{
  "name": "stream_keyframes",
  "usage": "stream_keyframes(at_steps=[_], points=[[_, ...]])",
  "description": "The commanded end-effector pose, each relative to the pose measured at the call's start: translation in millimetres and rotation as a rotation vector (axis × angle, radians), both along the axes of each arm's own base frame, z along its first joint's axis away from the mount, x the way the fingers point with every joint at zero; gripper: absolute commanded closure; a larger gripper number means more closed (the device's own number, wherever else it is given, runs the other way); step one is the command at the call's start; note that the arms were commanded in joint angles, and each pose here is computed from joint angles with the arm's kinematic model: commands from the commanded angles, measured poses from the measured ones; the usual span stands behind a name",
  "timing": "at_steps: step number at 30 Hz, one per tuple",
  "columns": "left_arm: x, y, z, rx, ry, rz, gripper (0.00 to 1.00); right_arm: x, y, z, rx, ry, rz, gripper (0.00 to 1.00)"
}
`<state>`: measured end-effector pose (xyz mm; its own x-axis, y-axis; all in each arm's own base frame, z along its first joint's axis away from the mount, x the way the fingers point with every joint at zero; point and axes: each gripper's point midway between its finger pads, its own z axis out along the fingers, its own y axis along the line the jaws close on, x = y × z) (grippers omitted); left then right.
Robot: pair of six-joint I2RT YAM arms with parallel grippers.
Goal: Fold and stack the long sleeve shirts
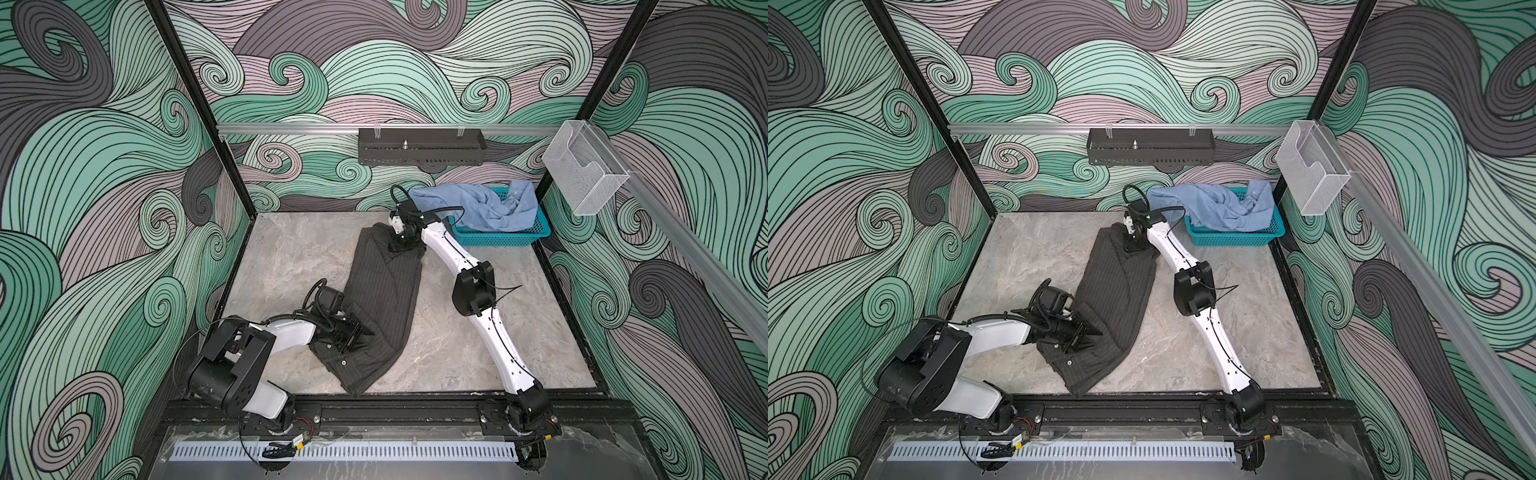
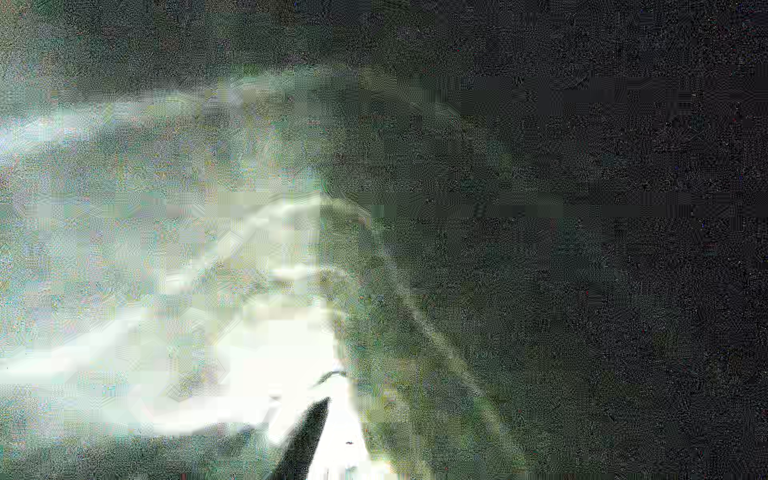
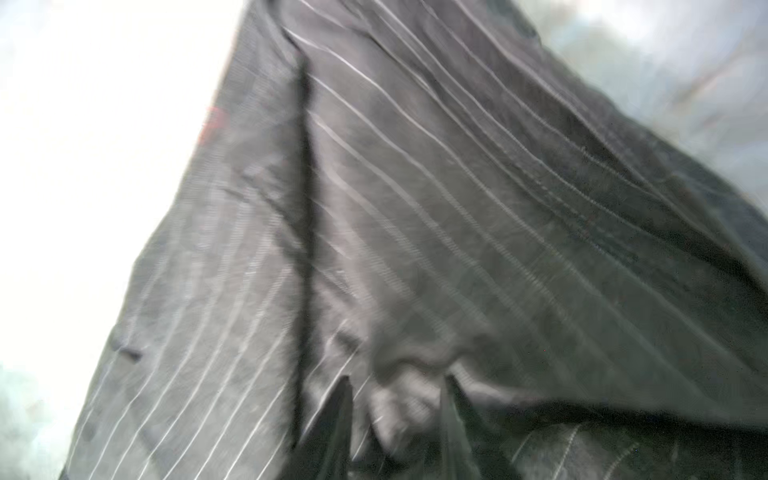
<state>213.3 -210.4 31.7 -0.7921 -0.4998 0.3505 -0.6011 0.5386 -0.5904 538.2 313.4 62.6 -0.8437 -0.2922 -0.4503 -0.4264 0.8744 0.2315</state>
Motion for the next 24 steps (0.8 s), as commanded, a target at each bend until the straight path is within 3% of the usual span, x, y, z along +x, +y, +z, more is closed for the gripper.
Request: stream_keyframes(at_steps=[1, 5, 9, 11, 16, 24], points=[[1, 23, 27, 0.147, -0.052, 0.003, 0.49, -4, -8, 101, 0.012, -0.171, 0.015, 0.55], [8, 49, 65, 0.268, -0.151, 0.008, 0.39, -43, -32, 126, 0.004, -0.109, -0.064, 0.5], [22, 70, 74, 0.349, -0.249, -0.014, 0.4, -102, -51, 100, 0.006, 0.058, -0.13, 0.51], [25, 75, 69, 0.364, -0.229, -0.052, 0.42, -127, -56, 80, 0.027, 0.127, -0.164, 0.55], [10, 88, 46, 0.394, -0.036, -0.157, 0.44, -165, -56, 28, 0.049, 0.257, -0.191, 0.64], [-37, 111, 0, 0.417, 0.091, -0.099, 0.48, -160, -42, -32, -0.014, 0.346, -0.154, 0.7]])
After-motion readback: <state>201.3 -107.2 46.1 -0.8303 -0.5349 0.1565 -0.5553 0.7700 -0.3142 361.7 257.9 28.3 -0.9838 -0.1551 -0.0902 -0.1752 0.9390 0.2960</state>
